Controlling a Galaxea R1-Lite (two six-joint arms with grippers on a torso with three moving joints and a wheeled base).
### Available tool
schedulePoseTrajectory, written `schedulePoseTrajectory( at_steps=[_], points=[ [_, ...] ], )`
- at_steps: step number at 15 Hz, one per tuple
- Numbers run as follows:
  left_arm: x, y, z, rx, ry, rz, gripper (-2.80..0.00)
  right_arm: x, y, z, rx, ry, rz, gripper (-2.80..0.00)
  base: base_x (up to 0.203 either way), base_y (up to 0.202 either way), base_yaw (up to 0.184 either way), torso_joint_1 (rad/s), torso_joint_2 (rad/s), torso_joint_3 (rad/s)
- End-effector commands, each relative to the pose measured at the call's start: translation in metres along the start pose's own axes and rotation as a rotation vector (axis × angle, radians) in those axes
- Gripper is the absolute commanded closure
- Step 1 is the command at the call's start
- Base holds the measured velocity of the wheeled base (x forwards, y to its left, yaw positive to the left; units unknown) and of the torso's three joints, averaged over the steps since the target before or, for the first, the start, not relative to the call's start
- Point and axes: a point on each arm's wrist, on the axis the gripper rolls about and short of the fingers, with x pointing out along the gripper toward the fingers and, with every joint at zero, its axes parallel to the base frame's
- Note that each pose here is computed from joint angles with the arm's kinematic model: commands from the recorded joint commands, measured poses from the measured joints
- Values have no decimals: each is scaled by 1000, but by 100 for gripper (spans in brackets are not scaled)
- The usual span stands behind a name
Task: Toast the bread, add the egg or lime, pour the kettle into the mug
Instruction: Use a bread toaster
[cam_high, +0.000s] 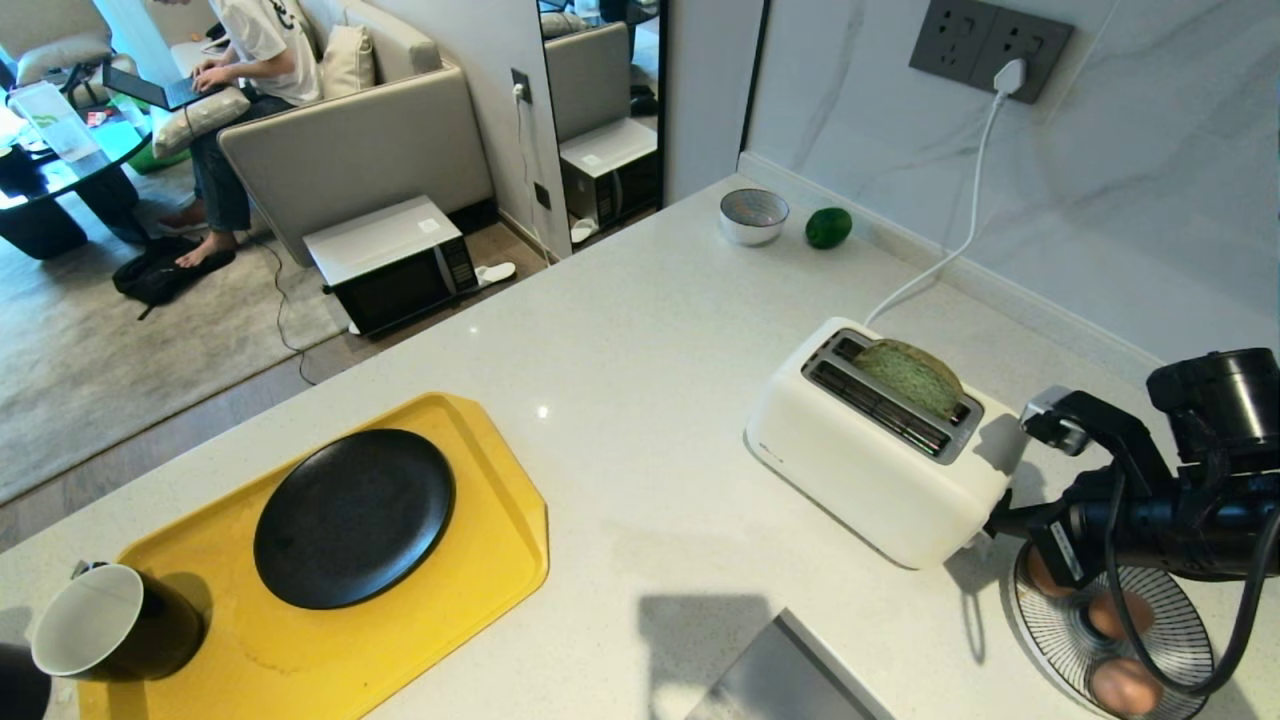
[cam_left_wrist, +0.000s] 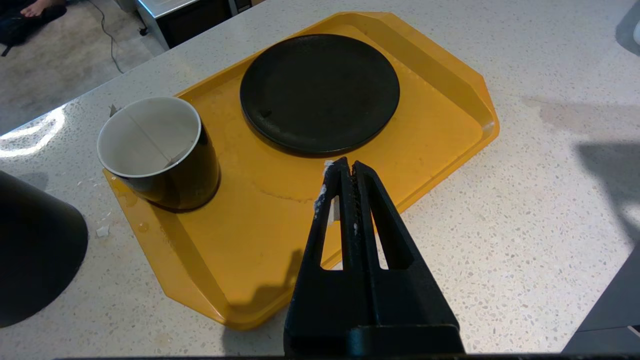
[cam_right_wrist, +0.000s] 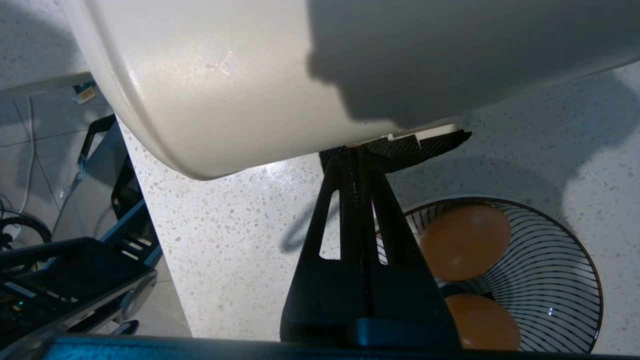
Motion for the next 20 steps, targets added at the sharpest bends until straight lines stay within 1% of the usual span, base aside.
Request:
schedulePoseTrajectory(
  at_steps=[1,20],
  points=[
    [0,0,0,0,0,1,0,0,0,0,-3,0,2,0,0,0,0,0,0,0],
    [0,0,0,0,0,1,0,5,-1,-1,4,12,6,0,0,0,0,0,0,0]
  ],
)
